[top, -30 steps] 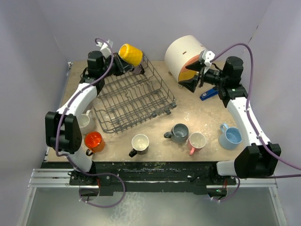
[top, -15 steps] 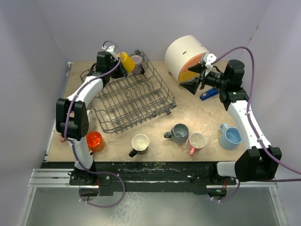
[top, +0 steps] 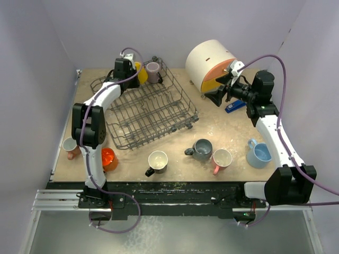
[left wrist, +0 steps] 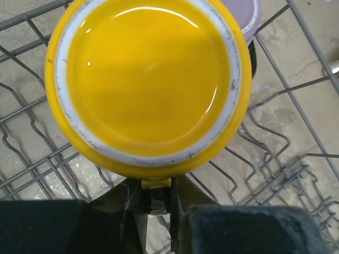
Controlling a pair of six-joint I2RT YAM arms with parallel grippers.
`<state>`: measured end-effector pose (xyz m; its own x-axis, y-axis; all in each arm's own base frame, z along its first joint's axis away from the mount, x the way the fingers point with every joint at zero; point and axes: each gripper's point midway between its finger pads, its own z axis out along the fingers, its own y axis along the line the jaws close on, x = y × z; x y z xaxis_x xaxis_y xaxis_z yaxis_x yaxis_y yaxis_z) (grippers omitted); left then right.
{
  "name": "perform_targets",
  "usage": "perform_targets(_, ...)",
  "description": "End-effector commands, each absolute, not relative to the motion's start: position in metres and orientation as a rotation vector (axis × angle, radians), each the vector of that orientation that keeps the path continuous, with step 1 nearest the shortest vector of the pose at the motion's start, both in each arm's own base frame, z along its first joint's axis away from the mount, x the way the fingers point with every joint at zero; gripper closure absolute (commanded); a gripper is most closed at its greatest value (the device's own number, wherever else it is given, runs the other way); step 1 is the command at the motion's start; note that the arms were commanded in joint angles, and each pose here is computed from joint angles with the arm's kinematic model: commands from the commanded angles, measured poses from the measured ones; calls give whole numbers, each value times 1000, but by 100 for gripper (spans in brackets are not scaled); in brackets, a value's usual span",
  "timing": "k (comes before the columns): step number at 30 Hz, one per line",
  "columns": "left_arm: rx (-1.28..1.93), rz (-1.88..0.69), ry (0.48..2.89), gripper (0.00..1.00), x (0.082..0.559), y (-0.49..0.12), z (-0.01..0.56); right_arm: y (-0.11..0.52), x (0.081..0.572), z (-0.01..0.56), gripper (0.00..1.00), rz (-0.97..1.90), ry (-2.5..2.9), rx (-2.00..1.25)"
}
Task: Load the cups into the dish rack
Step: Turn the cup upside down in the dish rack.
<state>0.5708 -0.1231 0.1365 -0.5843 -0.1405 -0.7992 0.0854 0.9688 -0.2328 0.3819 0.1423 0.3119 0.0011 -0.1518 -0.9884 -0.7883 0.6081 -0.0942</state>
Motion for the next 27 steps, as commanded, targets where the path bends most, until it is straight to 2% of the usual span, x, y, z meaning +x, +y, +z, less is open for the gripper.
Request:
perform_targets(1,-6,-262,1985,100,604,-117,194,137,383,332,14,554,1465,-802)
perform_targets(27,-10,-156,2051,100,635,-104,130,135,397,330,14,535,1474,-787)
